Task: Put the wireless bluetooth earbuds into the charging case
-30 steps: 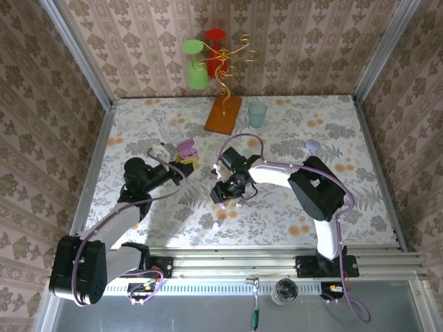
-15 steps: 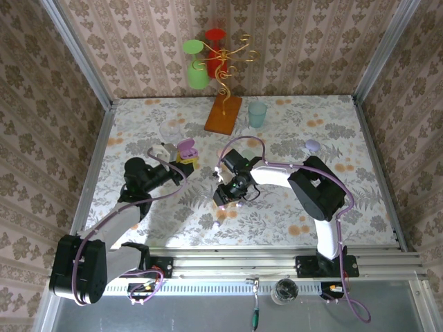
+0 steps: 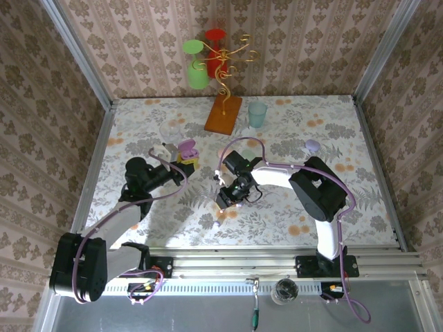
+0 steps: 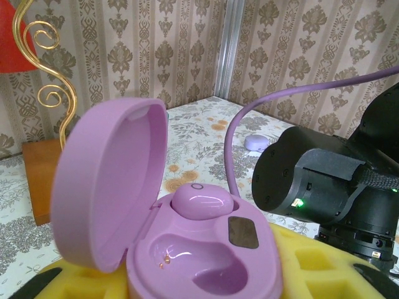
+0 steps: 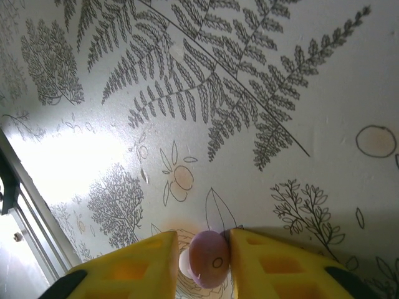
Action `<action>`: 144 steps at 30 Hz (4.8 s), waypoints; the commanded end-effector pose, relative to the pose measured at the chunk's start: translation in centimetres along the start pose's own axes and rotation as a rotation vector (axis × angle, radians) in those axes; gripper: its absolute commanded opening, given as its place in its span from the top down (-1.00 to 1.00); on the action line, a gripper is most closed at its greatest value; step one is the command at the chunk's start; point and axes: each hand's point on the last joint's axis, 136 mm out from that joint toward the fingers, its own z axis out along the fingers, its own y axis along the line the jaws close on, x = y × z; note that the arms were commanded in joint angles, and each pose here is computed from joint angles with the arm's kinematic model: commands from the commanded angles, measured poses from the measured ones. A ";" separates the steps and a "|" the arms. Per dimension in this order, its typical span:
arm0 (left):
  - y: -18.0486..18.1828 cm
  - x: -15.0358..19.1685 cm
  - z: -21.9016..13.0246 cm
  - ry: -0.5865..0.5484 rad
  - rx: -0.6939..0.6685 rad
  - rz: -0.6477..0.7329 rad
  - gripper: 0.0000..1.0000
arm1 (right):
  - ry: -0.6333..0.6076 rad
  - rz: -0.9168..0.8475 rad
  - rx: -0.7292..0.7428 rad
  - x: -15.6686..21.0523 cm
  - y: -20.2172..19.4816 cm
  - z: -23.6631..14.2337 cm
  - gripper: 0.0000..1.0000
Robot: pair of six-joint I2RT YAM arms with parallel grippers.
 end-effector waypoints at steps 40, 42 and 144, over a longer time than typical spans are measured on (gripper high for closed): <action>-5.5 4.8 6.0 0.096 0.129 0.436 0.35 | -0.542 0.024 0.060 -7.5 6.5 -18.3 0.60; -5.6 4.6 6.1 0.077 0.130 0.416 0.35 | -0.540 0.025 0.060 -7.7 6.5 -18.1 0.60; -11.0 2.2 2.9 0.091 0.508 0.031 0.36 | -0.954 -0.450 0.262 -8.0 5.2 -24.6 -0.88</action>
